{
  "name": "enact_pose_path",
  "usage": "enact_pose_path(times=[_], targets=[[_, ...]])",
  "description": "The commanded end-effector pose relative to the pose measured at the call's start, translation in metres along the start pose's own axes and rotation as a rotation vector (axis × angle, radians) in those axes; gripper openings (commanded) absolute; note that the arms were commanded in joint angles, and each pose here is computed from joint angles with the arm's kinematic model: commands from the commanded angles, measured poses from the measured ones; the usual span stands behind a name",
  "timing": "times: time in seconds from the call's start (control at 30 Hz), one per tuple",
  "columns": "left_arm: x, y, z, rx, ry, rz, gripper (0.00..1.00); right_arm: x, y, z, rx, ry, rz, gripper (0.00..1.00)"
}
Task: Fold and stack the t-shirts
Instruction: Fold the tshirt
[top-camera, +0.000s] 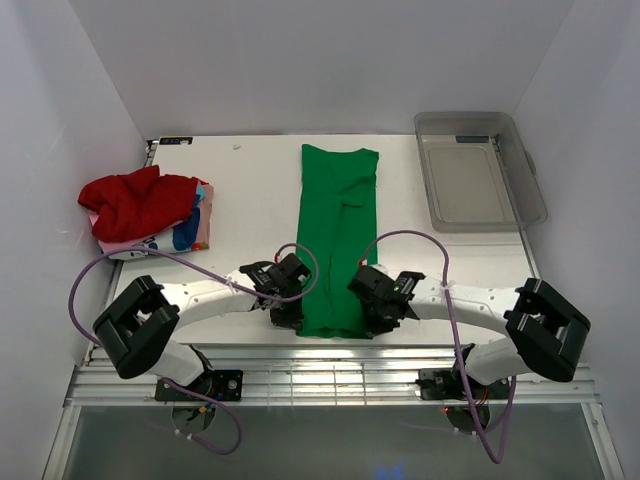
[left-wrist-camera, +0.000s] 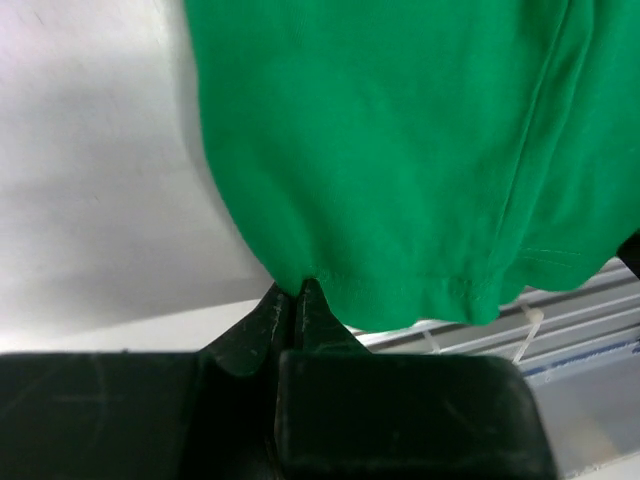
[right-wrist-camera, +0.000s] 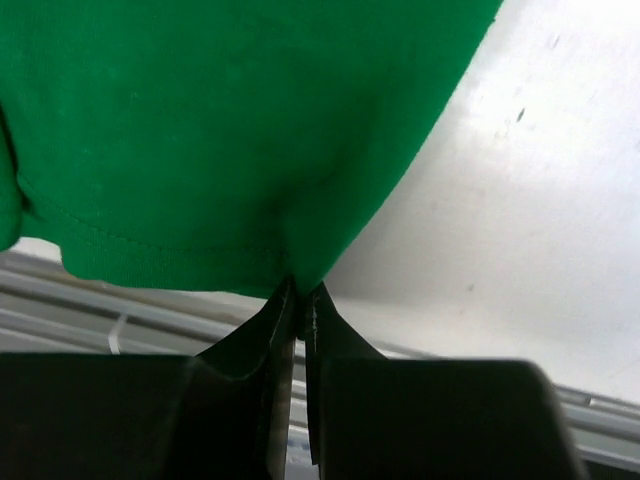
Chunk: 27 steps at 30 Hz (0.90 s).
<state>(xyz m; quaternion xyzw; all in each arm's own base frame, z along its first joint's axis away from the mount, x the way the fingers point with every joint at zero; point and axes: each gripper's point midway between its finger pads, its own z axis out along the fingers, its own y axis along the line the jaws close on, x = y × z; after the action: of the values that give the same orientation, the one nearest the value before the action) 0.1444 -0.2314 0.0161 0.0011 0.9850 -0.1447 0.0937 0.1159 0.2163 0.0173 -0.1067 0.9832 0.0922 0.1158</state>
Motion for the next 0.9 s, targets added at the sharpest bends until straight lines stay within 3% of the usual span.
enact_pose_path(times=[0.0,0.17,0.37,0.87], targets=[[0.031,0.018,-0.002,-0.064,0.083,0.011,0.00,0.037,-0.015,-0.011,0.071,0.092,-0.003,0.08],[-0.021,-0.019,-0.038,-0.017,-0.095,0.027,0.00,-0.007,0.003,-0.040,0.070,-0.050,0.017,0.08],[-0.066,-0.035,-0.051,-0.082,-0.209,0.062,0.00,-0.056,0.012,-0.059,0.154,-0.162,-0.005,0.08],[-0.186,-0.038,-0.023,-0.103,-0.309,0.059,0.00,-0.167,-0.037,-0.036,0.300,-0.257,0.021,0.08]])
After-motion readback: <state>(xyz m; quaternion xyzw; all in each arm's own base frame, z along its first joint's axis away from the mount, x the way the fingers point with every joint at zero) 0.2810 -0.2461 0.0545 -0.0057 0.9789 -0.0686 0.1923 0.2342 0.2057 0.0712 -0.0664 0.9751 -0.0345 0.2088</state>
